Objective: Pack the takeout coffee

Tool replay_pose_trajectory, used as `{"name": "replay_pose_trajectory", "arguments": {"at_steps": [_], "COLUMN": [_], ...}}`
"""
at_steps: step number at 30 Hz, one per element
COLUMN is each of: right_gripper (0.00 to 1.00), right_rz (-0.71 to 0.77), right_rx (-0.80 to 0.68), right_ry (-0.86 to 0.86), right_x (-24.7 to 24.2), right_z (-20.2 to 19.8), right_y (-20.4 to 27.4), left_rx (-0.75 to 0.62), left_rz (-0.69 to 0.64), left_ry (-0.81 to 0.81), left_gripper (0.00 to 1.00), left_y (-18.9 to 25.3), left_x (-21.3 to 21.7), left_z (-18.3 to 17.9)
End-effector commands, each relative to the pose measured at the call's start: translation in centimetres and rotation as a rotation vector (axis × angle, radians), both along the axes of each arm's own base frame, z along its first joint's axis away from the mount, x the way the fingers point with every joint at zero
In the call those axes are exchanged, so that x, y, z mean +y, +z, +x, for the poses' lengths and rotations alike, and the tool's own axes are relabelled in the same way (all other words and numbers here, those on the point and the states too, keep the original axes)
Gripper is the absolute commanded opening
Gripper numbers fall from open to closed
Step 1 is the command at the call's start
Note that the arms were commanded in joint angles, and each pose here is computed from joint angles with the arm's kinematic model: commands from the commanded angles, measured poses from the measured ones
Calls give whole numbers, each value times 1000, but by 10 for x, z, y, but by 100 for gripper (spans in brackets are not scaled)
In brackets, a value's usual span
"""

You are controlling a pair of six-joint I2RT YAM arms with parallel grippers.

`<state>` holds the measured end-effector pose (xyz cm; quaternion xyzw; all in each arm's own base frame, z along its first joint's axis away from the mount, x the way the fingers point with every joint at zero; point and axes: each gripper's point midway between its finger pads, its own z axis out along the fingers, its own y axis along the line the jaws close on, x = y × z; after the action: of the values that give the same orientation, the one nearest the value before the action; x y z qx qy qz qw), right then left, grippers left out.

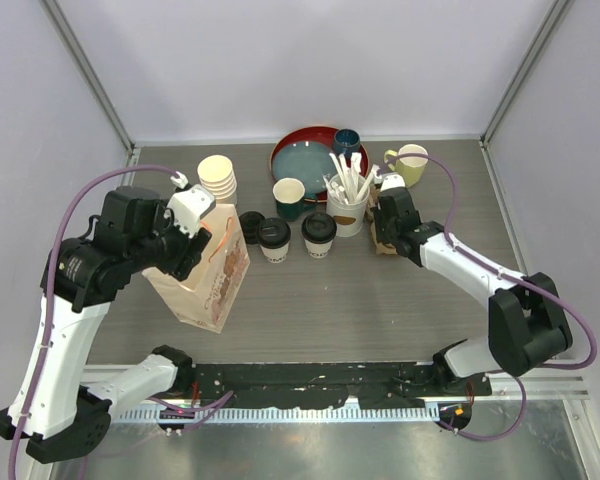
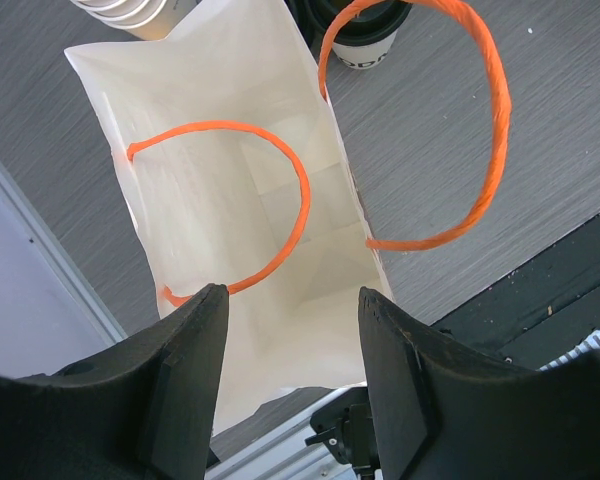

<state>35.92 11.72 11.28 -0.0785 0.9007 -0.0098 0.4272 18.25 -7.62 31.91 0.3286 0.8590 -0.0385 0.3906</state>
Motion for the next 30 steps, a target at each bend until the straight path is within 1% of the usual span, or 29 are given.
{"name": "replay_pose_trajectory", "arguments": {"at_steps": [1,5,9,17,21,27,30], "right_gripper": [1,1,1,1,1,1,1], "right_rz": [-59,-96,-82,-124,-112,-125,-140], "right_rx": [16,27,-15,-89,-126,-119,-135], "right_ry": [-94,-126,-120,-140,-145,-141,-161], "right_x": [-25,-39,-37,-49,-49,-48,-52], "right_z": [5,17,23,24,26,31,33], "right_y": [-15,-18,0,41,57,58,65], "left_rx": [-16,-17,-19,-22,-25,-31,-28], "left_rz": [0,0,4,2,2,3,7], "left_ry": [-3,-4,-2,-7,-5,-9,-9], "left_gripper": [58,58,58,58,58,58,58], "left_y": [6,6,8,10,11,13,12], "left_x": [3,3,4,3,4,4,5], "left_z": [-5,-6,-6,-5,-5,-7,-7]}}
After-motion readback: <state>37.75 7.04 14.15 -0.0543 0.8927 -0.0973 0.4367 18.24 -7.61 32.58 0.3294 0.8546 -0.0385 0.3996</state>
